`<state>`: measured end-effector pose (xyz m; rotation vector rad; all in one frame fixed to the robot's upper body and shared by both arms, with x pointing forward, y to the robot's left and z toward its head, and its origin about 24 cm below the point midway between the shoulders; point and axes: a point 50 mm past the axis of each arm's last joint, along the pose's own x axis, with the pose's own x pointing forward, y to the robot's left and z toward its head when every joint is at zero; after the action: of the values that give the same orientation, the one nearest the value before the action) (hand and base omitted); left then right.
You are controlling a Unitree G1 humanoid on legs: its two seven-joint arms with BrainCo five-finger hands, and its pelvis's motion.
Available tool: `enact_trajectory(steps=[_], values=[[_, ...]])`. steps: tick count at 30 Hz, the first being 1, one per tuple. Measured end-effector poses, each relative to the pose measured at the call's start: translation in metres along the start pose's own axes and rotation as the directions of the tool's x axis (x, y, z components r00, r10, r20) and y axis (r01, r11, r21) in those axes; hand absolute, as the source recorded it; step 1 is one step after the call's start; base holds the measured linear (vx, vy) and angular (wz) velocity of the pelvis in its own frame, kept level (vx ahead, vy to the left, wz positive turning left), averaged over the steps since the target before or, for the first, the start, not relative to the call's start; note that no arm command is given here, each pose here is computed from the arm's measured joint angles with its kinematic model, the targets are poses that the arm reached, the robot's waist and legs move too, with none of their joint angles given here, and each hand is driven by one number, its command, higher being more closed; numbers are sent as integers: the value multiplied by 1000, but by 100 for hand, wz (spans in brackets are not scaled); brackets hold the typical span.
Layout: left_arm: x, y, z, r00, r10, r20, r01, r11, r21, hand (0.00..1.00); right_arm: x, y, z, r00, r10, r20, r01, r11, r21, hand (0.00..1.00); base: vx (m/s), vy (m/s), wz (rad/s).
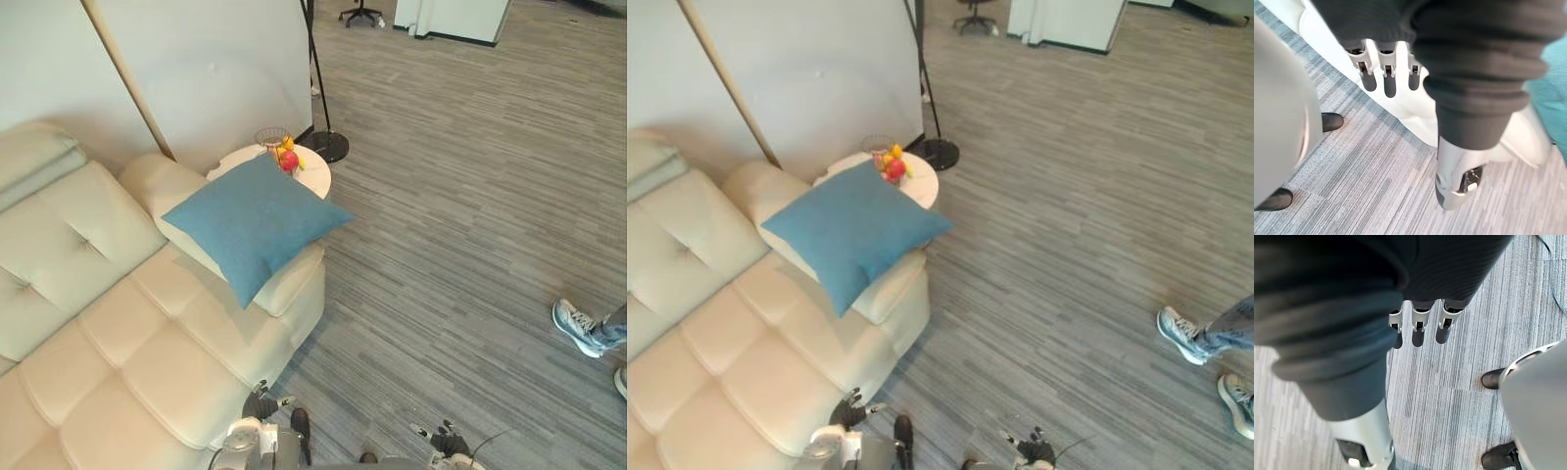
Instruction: Pick up cushions and gather them together orderly.
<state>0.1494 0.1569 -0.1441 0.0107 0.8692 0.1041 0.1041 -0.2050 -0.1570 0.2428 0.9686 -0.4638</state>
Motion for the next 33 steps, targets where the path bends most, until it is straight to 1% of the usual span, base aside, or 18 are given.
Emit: enact_trajectory(steps=[4, 7, 10, 14, 16, 19, 21, 23, 26, 30, 33], values=[[-1, 1, -6, 1000, 0, -25, 1, 1000, 7, 0, 1, -1, 1, 1000, 7, 1, -7, 1000, -17, 0, 430, 126, 36], [-3, 9, -14, 998, 2, -57, 2, 998, 65, 0, -2, -4, -5, 1000, 0, -11, 0, 1000, 5, 0, 415, -22, 101], [-3, 11, -14, 998, 9, -57, -5, 998, 67, 0, -1, -5, -3, 1000, -6, -4, 6, 1000, 15, 0, 304, -105, 106], [-3, 6, -15, 998, 14, -59, -13, 1000, 16, 0, -1, -5, 3, 1000, -6, 24, 5, 1000, 23, 0, 284, -221, 109], [-4, 14, -16, 998, 41, -56, -41, 999, -1, 0, -3, 1, -6, 1000, 5, 1, -5, 999, 34, 0, 211, -296, 80], [-7, 1, -23, 996, 33, -83, -39, 996, -81, 0, -3, -6, -4, 1000, -11, 9, 11, 1000, 28, 0, 175, -342, 72], [-8, -9, -23, 996, 13, -83, -22, 994, -104, 0, -4, -8, -4, 1000, -15, 9, 15, 999, 28, 0, 131, -288, 102], [-7, -9, -22, 997, 11, -77, -20, 994, -106, 0, -4, -7, -6, 1000, -15, 4, 15, 999, 33, 0, 76, -254, 115], [-7, -10, -20, 998, 9, -69, -16, 995, -97, 0, -4, -7, -5, 1000, -22, 5, 21, 998, 57, 0, 18, -157, 92], [-7, -8, -20, 998, -9, -64, 7, 1000, -29, 0, -3, -9, -5, 999, -33, 2, 33, 997, 73, 0, -25, -37, 38], [-6, -3, -20, 997, -4, -73, 4, 1000, -4, 0, -3, -10, -5, 999, -35, -1, 35, 997, 71, 0, -8, -3, 3]])
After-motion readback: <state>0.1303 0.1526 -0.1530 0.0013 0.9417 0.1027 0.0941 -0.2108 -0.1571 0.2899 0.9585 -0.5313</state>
